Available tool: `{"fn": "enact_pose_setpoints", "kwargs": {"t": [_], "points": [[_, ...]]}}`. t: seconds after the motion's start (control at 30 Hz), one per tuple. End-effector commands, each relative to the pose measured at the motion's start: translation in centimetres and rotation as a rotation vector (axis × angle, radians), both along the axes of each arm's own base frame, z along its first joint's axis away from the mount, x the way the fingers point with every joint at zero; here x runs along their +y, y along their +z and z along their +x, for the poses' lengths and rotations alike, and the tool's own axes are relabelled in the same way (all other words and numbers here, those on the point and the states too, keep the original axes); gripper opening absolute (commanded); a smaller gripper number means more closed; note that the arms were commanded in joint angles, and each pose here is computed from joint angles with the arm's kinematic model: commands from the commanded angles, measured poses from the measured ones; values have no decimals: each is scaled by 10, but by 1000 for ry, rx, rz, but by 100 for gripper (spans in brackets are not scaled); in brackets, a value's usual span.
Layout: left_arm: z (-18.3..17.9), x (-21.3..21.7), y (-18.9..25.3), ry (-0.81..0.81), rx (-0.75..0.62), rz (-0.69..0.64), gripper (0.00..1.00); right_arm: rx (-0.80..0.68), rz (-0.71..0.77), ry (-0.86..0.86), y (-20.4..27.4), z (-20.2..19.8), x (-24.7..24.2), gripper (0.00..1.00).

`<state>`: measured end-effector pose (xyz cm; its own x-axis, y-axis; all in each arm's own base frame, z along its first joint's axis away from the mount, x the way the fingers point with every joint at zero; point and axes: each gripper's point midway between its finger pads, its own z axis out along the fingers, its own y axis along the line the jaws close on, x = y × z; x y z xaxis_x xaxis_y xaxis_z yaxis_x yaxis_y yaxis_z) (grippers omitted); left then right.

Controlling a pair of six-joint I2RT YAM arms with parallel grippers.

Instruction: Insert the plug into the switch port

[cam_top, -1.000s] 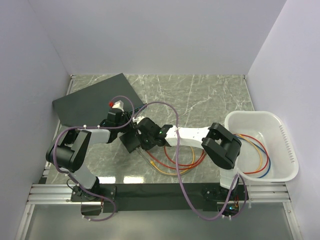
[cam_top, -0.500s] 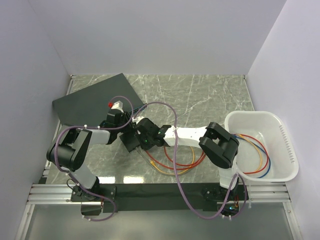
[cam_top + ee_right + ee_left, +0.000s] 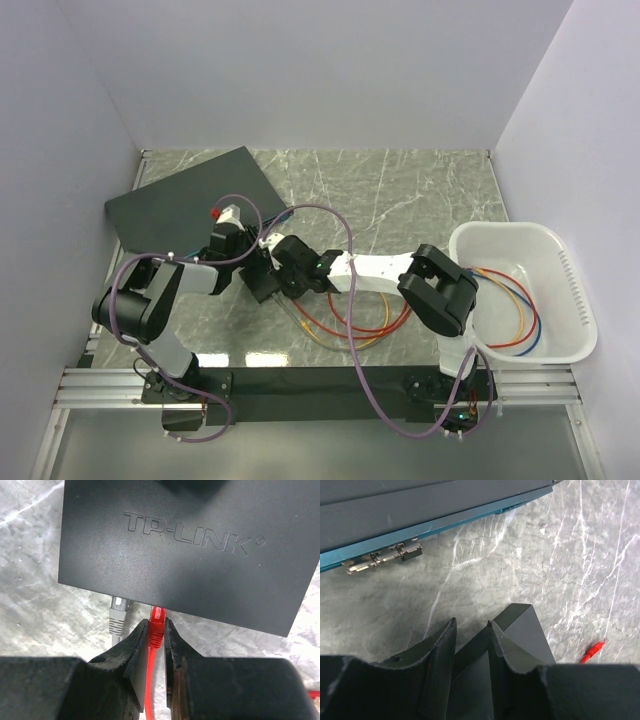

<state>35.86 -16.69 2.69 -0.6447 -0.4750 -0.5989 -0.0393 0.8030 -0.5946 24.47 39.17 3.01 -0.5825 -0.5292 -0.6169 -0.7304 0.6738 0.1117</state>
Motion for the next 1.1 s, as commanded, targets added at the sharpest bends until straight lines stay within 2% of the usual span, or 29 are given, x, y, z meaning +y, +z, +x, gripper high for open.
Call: {"fn": "enact_pose_setpoints", "kwargs": {"t": [0.0,0.23,0.43,0.7,0.77,0.87,0.9,1.0,1.07], "points": [[-90,-18,-57,-162,309,-12,37,-366,219,-132,85,96,36,0],[-109,-29,-66,-191,341,-34,36,-421,370,-115,113,102,54,0],[-124,-44,-68,-225,350,-49,36,-353,447,-114,131,123,72,0],[-128,-45,-71,-199,375,-13,36,-313,414,-109,116,127,71,0],[-117,-42,-64,-170,350,15,37,-315,410,-108,117,124,66,5],[-109,-33,-56,-130,338,73,39,-304,390,-104,111,113,54,20],[-102,-32,-51,-122,321,87,40,-290,366,-108,100,109,46,30],[-91,-27,-41,-92,305,119,42,-289,376,-118,104,100,35,49],[-87,-23,-39,-83,303,132,43,-280,371,-123,101,89,24,54]]}}
